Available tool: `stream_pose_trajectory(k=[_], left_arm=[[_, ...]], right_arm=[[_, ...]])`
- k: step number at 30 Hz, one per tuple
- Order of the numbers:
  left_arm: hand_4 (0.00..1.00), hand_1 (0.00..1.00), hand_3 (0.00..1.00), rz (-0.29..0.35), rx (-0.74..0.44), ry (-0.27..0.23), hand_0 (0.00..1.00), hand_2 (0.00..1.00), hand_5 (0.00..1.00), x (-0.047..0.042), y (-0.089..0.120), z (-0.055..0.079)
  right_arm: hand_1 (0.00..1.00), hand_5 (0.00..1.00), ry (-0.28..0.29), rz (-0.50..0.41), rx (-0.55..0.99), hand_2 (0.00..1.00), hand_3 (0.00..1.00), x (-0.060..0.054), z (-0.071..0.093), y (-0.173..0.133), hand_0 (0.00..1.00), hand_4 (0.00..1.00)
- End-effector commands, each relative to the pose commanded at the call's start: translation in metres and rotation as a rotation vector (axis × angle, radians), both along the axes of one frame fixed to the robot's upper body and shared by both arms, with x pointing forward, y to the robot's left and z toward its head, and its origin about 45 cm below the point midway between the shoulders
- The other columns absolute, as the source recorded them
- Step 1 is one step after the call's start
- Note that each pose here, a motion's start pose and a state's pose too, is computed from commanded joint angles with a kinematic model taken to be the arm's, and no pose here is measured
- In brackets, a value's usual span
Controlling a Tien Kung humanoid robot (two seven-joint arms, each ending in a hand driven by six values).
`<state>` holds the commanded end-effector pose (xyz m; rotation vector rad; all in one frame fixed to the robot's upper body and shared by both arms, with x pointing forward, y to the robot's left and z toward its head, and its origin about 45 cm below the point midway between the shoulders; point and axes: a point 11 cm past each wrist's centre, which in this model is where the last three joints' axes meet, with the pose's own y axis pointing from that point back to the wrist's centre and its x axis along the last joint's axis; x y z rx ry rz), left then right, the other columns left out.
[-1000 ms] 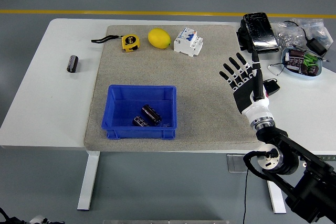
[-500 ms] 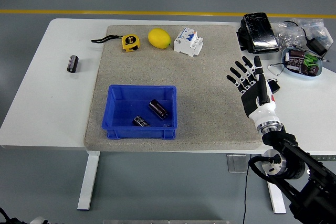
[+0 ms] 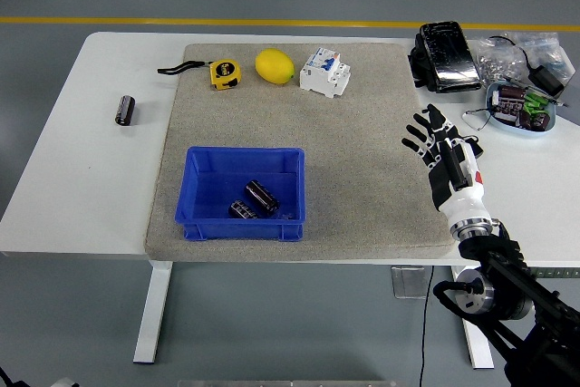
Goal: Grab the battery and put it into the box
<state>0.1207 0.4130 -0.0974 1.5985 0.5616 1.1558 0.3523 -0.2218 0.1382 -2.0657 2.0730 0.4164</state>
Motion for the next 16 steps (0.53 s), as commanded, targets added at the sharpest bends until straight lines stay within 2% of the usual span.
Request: stream_pose_trajectory(k=[4,5,16], left_arm=[[0.644,0.717,0.634,0.003,-0.002,-0.003,0.728,0.769,0.529,0.0006,-0.0022,-0.0006],[0.644,0.717,0.633,0.005,-0.003,-0.004,0.727,0.773,0.529,0.0006,-0.0029,-0.0008],[0.641,0.714,0.633,0.019,-0.007,-0.006,0.727,0.771,0.526,-0.0019,-0.0033,-0.0016]], right_arm=[[0.655,0.415,-0.017,-0.001,-0.030,0.730,0.810,0.0032,0.0024,-0.0014,0.575,0.998],[0.605,0.398,-0.016,0.000,-0.033,0.691,0.791,0.0034,0.0021,-0.0014,0.451,0.998],[0.598,0.379,0.015,0.002,-0.006,0.687,0.787,-0.0006,-0.0073,0.0019,0.454,0.998]])
